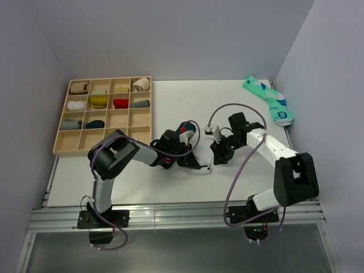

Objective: Roll the socks
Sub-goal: Roll the sock at the center of the board.

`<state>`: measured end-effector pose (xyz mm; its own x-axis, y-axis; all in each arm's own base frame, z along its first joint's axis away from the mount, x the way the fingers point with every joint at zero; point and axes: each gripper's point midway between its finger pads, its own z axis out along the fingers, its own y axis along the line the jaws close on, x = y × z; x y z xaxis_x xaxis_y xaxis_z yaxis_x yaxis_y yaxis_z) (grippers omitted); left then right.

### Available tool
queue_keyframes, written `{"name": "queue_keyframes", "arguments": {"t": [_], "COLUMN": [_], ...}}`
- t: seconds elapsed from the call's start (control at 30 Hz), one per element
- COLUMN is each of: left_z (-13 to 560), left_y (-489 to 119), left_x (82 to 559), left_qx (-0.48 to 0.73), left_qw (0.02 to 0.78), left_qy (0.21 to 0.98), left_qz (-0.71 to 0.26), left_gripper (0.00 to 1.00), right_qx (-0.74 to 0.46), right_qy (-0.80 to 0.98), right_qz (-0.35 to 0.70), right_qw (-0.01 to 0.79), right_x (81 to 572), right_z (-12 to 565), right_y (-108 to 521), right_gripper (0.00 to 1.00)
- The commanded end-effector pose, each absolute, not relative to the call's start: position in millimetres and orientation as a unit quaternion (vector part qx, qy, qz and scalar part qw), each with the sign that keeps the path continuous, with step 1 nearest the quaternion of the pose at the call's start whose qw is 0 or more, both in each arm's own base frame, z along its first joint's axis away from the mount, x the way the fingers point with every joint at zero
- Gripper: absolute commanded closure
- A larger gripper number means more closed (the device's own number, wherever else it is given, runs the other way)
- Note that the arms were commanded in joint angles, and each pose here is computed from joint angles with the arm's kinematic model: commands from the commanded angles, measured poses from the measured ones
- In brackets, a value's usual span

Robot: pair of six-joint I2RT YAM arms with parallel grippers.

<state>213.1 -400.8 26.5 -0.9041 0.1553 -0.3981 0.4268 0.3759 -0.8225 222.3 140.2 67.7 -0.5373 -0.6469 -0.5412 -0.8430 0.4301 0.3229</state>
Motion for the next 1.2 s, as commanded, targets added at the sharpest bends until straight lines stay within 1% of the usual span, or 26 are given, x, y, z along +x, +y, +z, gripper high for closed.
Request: {"name": "queue_keyframes", "arguments": {"t": [0.0, 0.07, 0.2, 0.27, 0.4, 0.57, 0.83, 1.17], "left_z": [-40.5, -42.6, -43.6, -43.6, -46.9, -43.9, -41.8, -45.9], "left_y": [-363.4, -364.0, -366.9, -370.6, -372.0, -374.1, -370.3, -366.2], "left_x": [189.8, 188.7, 189.1, 192.8, 192.2, 191.0, 191.0, 190.9], "left_qx": [0.12, 0.11, 0.094, 0.085, 0.065, 0.043, 0.041, 0.036], "left_qw": [0.025, 0.001, -0.033, -0.044, -0.073, -0.093, -0.105, -0.113], "left_qy": [0.898, 0.904, 0.91, 0.91, 0.912, 0.905, 0.904, 0.903], "left_qz": [-0.422, -0.413, -0.403, -0.403, -0.398, -0.412, -0.412, -0.414], "left_gripper": [1.0, 1.0, 1.0, 1.0, 1.0, 1.0, 1.0, 1.0], "right_qx": [-0.491, -0.506, -0.535, -0.552, -0.591, -0.624, -0.646, -0.667], "right_qy": [0.803, 0.789, 0.766, 0.755, 0.724, 0.695, 0.675, 0.666], "right_qz": [0.247, 0.235, 0.218, 0.196, 0.169, 0.169, 0.151, 0.137], "right_qw": [0.232, 0.257, 0.28, 0.294, 0.313, 0.314, 0.324, 0.304], "right_x": [232.8, 233.1, 220.4, 221.5, 211.0, 197.8, 202.3, 196.5], "right_z": [72.2, 78.0, 73.2, 70.7, 62.3, 55.5, 48.0, 32.0], "right_y": [135.9, 136.3, 139.2, 140.8, 153.5, 169.3, 176.8, 182.4], "right_gripper": [0.52, 0.52, 0.49, 0.47, 0.47, 0.46, 0.46, 0.46]}}
